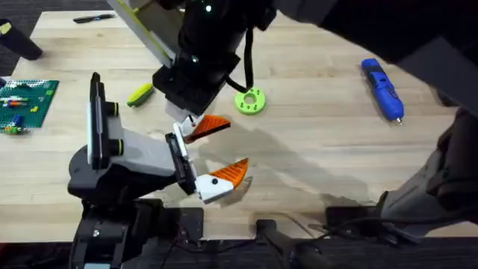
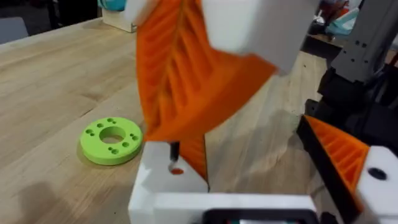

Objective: Pick up the gripper from the table and insert it into the empty holder that is missing its gripper. Then pick up a screw, insert it into the mounting hole, and use the screwdriver to tighten it. Finally, clean up the table by picking up the vegetable and placing it into the bucket.

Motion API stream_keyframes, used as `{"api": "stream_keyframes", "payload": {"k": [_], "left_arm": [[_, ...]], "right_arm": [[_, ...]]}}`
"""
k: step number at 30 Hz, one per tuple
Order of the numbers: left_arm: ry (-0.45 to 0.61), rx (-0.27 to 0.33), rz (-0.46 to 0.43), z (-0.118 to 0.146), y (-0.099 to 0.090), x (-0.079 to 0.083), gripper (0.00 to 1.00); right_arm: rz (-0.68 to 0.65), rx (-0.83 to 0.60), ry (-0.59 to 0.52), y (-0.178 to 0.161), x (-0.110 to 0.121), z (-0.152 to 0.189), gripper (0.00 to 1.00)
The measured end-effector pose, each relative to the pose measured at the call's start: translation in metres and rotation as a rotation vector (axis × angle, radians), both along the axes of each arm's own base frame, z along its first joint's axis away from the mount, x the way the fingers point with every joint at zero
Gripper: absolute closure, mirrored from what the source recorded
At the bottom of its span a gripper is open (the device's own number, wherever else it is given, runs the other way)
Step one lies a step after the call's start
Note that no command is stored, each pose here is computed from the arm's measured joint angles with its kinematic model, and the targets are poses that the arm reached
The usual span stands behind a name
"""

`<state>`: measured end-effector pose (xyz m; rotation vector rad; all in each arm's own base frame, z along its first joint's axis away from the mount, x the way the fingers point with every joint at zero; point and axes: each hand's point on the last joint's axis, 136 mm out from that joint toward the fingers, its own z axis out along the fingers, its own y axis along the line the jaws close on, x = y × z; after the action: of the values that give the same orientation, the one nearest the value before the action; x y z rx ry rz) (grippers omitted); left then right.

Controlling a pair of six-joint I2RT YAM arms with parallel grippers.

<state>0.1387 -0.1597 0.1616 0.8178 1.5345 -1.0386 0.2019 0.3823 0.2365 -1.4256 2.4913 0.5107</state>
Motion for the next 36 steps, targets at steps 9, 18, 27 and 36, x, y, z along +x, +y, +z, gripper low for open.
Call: {"api": "stream_keyframes", "payload": {"k": [9,18,27,36], "left_arm": [[0.0,0.0,0.0,0.0,0.0,0.0,0.11],[0.0,0.0,0.0,0.0001,0.0,0.0,0.111],[0.0,0.0,0.0,0.0,0.0,0.0,0.11],[0.0,0.0,0.0,0.0,0.0,0.0,0.11]], "right_arm": [[0.0,-0.02,0.013,0.0017,0.001,-0.009,0.995],[0.0,-0.027,0.017,0.0001,0.0,-0.0097,0.995],[0.0,-0.025,0.016,0.0005,0.0003,-0.0095,0.995],[0.0,-0.024,0.015,0.0009,0.0006,-0.0093,0.995]]}}
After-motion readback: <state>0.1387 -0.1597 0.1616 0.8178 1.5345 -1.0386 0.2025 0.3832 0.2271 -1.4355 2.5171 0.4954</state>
